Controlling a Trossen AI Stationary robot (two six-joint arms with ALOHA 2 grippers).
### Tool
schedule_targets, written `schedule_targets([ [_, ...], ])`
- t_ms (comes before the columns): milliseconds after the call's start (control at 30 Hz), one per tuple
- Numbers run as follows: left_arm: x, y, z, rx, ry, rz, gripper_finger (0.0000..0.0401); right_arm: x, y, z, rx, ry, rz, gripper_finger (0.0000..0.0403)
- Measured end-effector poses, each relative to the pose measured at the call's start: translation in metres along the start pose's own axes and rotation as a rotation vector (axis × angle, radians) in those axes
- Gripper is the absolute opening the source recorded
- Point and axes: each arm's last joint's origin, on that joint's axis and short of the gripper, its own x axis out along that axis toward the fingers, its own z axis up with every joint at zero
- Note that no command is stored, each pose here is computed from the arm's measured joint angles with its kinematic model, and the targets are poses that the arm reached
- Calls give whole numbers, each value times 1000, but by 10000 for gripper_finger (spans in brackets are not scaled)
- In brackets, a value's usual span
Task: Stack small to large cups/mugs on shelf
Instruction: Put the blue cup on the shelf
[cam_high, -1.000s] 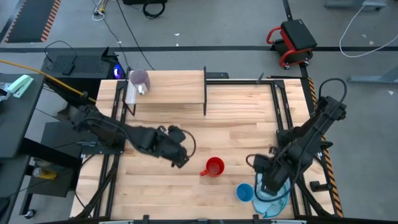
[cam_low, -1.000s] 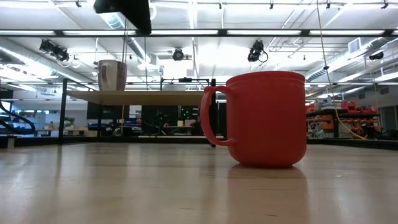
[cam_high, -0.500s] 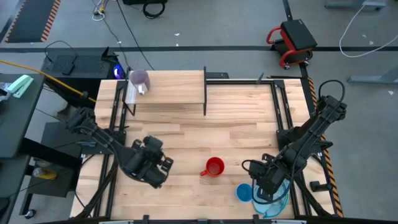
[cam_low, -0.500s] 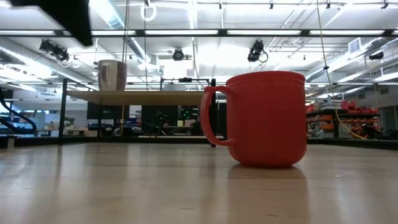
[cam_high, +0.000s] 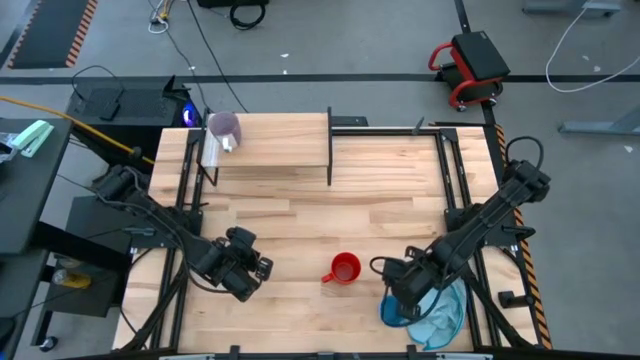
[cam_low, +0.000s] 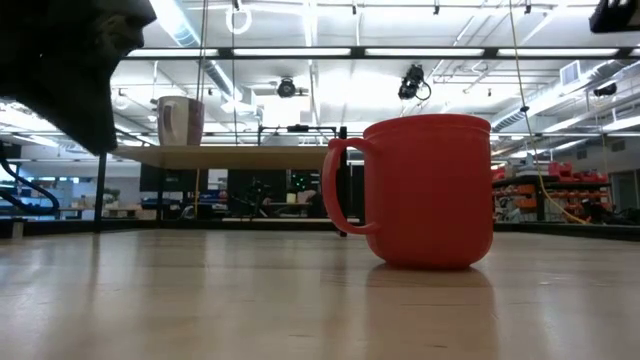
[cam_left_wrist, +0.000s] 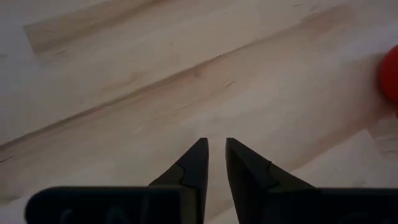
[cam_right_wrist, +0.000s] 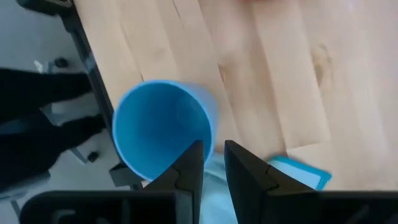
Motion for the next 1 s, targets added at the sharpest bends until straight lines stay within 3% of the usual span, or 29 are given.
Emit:
schedule_targets([
  [567, 4, -4, -3, -5, -3, -61, 61, 38, 10, 5, -46, 59, -49, 73],
  [1000, 4, -5, -3, -11, -9, -71, 61, 27, 8, 5, -39, 28, -29, 73],
])
